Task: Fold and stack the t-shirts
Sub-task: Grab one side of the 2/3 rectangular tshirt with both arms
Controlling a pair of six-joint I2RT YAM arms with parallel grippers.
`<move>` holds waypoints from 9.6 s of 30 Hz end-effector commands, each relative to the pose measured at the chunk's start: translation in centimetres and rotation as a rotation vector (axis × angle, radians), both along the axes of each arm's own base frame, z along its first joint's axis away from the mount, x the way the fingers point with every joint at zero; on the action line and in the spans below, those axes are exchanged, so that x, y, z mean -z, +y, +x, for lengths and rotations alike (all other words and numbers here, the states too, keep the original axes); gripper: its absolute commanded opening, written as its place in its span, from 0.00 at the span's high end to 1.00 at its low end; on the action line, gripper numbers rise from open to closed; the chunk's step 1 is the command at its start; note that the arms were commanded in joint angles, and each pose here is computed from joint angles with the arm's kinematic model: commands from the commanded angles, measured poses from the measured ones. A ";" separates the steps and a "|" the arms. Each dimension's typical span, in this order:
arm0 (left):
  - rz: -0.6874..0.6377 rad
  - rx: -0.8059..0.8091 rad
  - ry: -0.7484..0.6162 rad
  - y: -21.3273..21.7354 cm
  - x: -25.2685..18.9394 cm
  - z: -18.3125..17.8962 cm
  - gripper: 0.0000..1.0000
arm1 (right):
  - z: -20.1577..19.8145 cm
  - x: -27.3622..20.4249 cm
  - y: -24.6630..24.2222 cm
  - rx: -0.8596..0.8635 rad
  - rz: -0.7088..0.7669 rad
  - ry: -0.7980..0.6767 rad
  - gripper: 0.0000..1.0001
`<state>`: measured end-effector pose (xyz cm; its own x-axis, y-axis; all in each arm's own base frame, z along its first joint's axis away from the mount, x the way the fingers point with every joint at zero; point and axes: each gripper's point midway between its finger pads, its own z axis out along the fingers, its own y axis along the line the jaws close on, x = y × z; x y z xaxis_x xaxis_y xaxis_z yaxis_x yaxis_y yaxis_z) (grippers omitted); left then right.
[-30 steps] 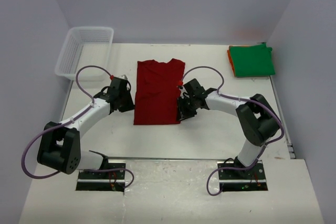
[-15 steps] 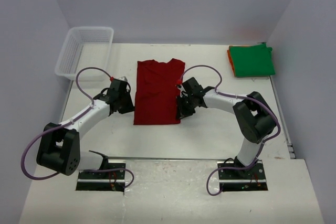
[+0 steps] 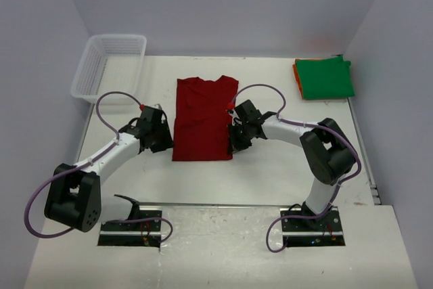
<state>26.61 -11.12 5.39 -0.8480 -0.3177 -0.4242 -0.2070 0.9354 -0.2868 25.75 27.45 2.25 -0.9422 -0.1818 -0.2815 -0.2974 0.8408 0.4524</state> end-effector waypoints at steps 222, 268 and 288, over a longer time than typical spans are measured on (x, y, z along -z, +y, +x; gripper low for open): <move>-0.131 0.141 0.081 -5.2 6.3 8.1 1.00 | -0.8 3.3 -6.9 0.259 -0.398 0.053 1.00; -0.186 0.275 -0.068 -9.2 -1.8 1.3 1.00 | -1.7 1.8 -5.0 0.215 -0.289 -0.004 1.00; -0.189 0.266 0.016 -8.1 1.7 -3.8 1.00 | -1.8 1.7 -5.1 0.216 -0.296 0.000 1.00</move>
<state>23.41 -19.22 4.26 -0.9157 -0.1441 -0.3752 0.0424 0.8937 -0.4466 24.11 22.17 1.29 -0.9649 -0.0628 -0.2550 -0.1094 0.9789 0.1729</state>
